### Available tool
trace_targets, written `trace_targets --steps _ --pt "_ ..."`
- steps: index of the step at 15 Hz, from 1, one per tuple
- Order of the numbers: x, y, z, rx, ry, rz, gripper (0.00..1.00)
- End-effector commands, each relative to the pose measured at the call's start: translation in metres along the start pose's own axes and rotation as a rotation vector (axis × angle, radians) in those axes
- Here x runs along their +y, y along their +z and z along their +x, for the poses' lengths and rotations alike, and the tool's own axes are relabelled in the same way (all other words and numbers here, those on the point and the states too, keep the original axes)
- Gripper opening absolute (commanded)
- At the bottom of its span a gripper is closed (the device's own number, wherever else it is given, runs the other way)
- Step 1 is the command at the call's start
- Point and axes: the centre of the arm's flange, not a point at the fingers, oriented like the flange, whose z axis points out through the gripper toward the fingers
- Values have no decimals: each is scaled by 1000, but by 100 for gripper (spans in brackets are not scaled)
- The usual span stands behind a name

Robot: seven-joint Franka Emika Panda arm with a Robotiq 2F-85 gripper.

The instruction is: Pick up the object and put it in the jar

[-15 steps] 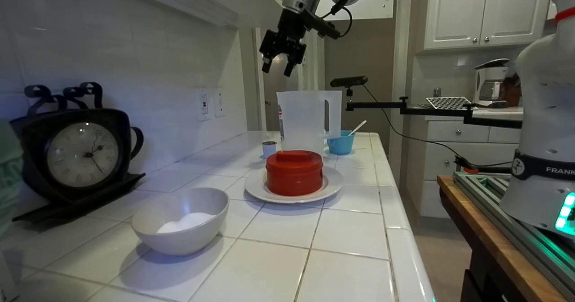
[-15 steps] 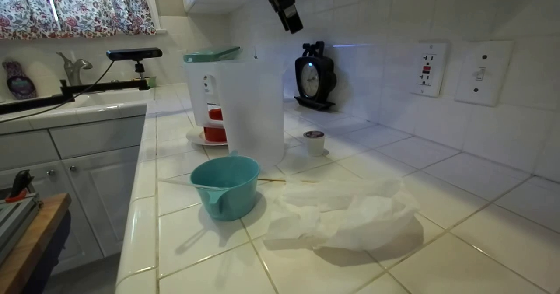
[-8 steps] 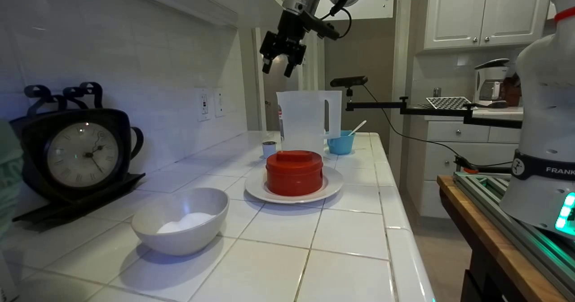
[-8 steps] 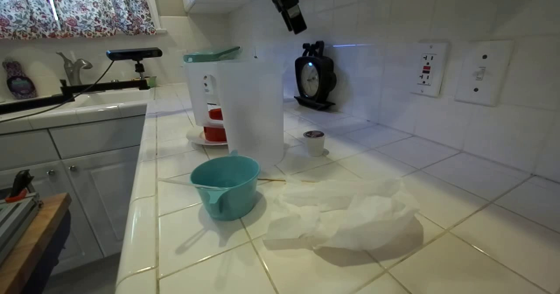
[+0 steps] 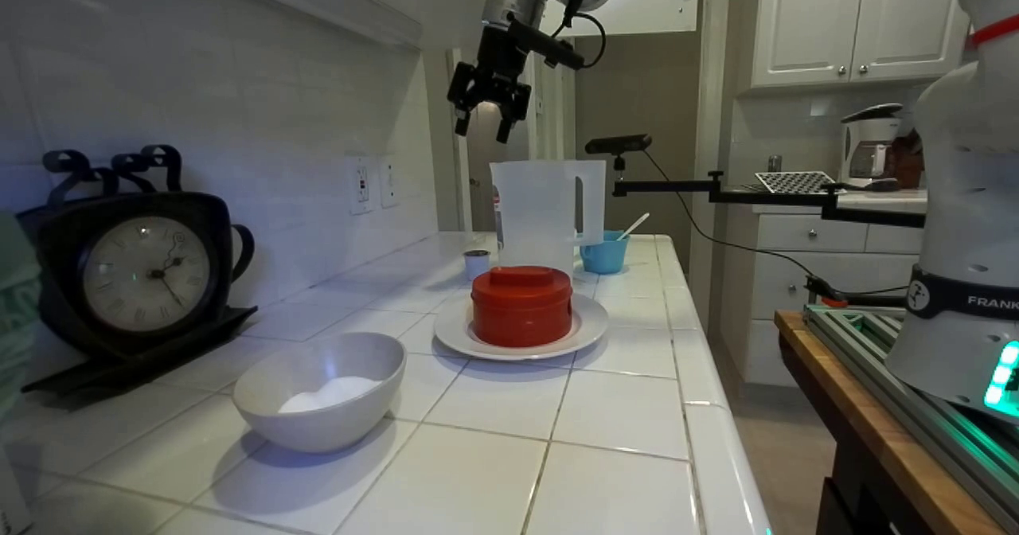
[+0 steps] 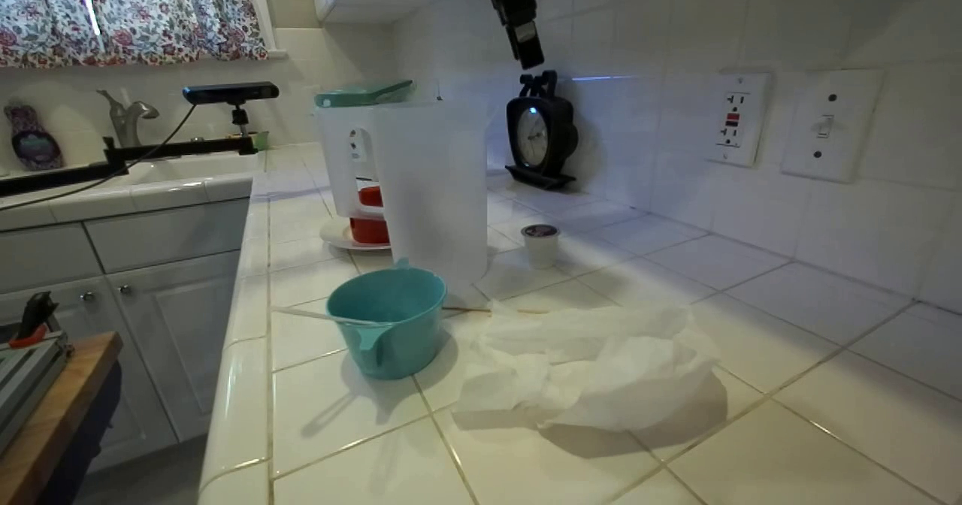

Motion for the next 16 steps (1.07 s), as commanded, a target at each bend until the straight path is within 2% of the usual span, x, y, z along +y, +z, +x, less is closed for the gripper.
trace_targets --steps 1,6,10,13,16 --pt "-2 10 31 -80 30 4 100" --pt "3 34 39 -195 91 21 100" --pt "9 43 35 -245 122 19 100" --pt "8 46 32 -234 102 26 100" --pt "3 33 17 -148 -90 61 100"
